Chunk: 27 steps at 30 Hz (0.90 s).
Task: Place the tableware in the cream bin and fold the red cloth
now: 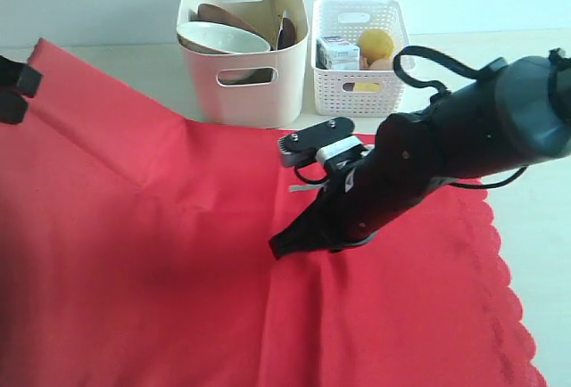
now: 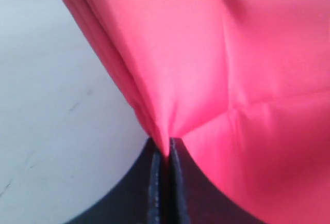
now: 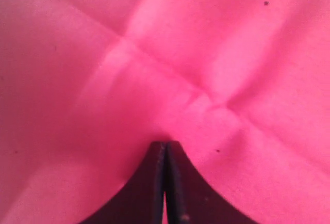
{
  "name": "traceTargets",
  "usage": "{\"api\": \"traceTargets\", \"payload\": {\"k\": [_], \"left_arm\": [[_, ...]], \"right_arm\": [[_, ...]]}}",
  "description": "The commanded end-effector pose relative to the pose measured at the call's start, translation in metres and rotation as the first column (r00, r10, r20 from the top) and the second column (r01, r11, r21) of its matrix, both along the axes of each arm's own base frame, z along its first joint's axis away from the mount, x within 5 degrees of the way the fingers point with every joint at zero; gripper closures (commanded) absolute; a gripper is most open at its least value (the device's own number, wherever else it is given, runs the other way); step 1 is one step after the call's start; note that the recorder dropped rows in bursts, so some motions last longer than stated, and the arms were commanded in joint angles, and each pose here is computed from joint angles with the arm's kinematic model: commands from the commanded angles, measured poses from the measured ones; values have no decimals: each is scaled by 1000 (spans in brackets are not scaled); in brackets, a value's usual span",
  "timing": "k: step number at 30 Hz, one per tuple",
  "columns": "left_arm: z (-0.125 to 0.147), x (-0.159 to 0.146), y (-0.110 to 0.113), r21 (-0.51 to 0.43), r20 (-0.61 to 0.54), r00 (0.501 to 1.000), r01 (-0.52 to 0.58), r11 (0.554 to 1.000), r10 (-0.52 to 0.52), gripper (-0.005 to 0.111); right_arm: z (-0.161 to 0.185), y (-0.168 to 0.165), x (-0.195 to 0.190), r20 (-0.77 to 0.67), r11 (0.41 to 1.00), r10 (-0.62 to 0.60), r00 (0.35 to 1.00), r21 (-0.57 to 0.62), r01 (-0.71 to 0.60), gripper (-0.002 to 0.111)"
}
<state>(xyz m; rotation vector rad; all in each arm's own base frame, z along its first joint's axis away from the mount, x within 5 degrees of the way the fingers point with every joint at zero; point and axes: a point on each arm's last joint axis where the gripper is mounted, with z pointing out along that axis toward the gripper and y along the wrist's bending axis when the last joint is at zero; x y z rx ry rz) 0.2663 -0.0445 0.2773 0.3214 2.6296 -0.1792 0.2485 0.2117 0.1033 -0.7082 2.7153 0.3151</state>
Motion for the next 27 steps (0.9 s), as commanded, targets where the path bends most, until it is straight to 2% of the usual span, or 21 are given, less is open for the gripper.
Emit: {"api": "traceTargets", "payload": {"k": [1,5,9,16,21,27], "left_arm": [[17,-9,22,20,44,997,-70,997,69,107],[22,-15,27,21,42,996,-81,997,80,107],[21,-16,27,21,33,996,-79,997,79,107],[21,-17,23,-30,16,996,-88,996,89,107],[23,-18,10,-57,6,999,-51,997,51,107],[24,-23,-20,-118,0,1000,13,993,-13,107]], "right_arm": [[-4,26,-12,-62,993,114,991,-7,-115,108],[9,41,-6,-35,988,155,987,15,-155,108],[27,37,4,12,979,205,979,-12,-205,108],[82,12,19,148,989,124,981,58,-133,108],[110,-11,25,228,992,114,967,36,-125,108],[125,-40,37,256,1000,-8,967,30,0,108]]}}
